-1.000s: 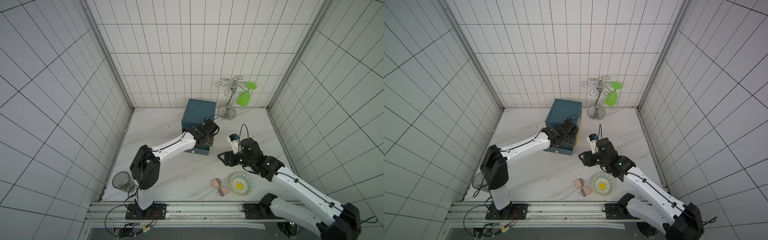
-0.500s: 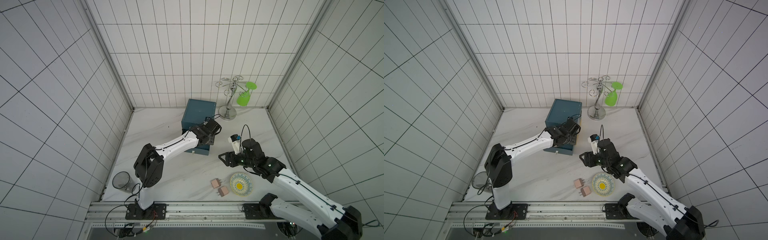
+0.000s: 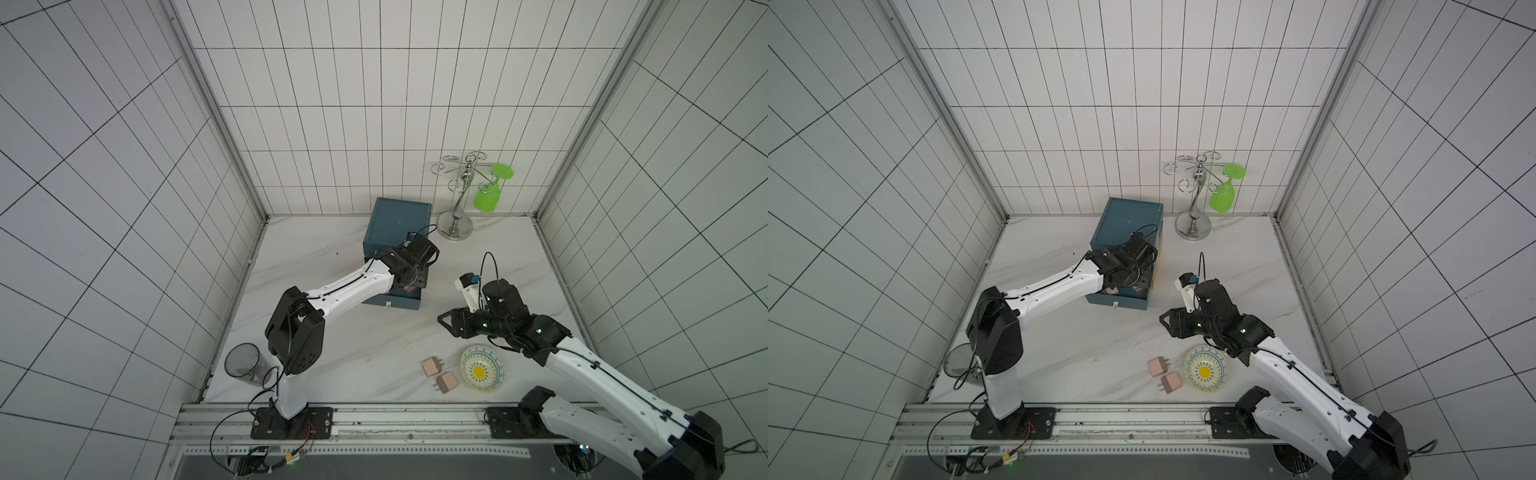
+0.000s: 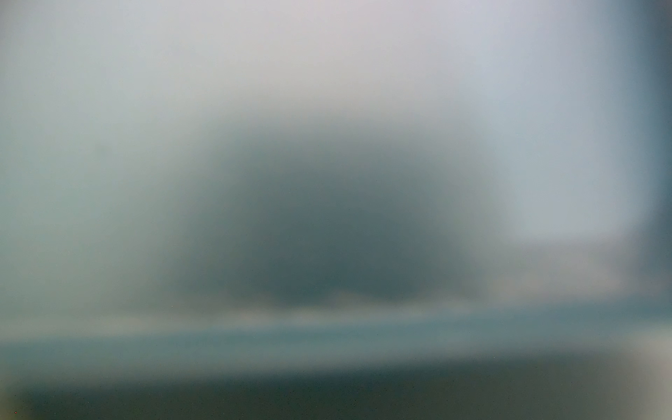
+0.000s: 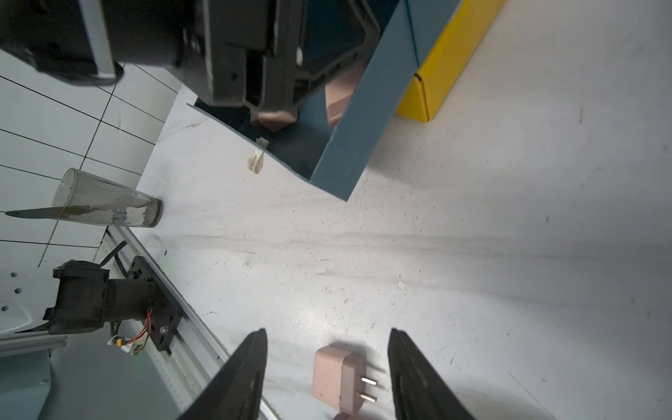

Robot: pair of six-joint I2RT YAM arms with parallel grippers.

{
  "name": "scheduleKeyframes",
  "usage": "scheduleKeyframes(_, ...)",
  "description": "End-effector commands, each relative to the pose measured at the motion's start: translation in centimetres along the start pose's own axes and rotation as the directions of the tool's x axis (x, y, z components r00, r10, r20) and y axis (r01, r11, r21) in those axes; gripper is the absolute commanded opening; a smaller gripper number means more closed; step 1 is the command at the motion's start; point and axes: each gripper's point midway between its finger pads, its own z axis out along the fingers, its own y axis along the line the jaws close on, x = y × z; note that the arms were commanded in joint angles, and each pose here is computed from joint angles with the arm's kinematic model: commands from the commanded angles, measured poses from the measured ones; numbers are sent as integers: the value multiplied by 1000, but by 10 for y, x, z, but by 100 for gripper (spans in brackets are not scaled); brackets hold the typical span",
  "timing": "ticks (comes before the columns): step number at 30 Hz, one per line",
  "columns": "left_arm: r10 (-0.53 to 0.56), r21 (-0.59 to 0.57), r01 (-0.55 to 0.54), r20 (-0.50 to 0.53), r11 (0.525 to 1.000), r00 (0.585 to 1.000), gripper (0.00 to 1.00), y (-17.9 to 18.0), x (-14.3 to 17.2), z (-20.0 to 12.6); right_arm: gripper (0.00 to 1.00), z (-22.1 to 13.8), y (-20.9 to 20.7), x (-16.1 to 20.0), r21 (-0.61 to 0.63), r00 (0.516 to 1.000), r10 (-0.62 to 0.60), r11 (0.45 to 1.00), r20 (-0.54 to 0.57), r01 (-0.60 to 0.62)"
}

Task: Place the plugs into the drawer by color
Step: Place the plug in the drawer.

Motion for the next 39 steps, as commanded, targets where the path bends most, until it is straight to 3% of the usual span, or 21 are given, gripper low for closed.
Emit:
scheduleKeyframes(1,-11,98,11,2,995,1000,75,-16,-17,-35,57,-20,22,21,15,996,-42,999,-80,43)
scheduleKeyframes(4,-2,115,-1,26,993,1000,76,-19,-19,-62,57,-28,39,45,51,988,-83,995,-130,90)
scheduleKeyframes(9,-18,235,-9,113,972,993,77,-23,-16,-125,58,-22,31,87,187,966,-133,967,-221,176)
scheduleKeyframes(13,-77,381,-20,237,924,968,80,-24,-7,-175,61,-6,19,89,311,945,-190,911,-267,271)
scheduleKeyframes(18,-160,489,-17,319,872,934,81,5,19,-203,64,12,6,85,337,886,-244,859,-393,386)
scheduleKeyframes(25,-219,451,-28,484,892,847,86,62,51,-204,63,35,9,108,151,790,-295,888,-538,435)
scheduleKeyframes(31,-197,366,-40,587,930,785,88,91,57,-213,65,48,13,125,94,733,-293,895,-613,436)
scheduleKeyframes(34,-197,335,-21,602,942,774,88,100,59,-211,65,53,8,134,99,704,-285,887,-651,451)
scheduleKeyframes(39,-199,358,-31,588,933,784,88,94,61,-206,64,66,-6,129,169,697,-281,848,-660,502)
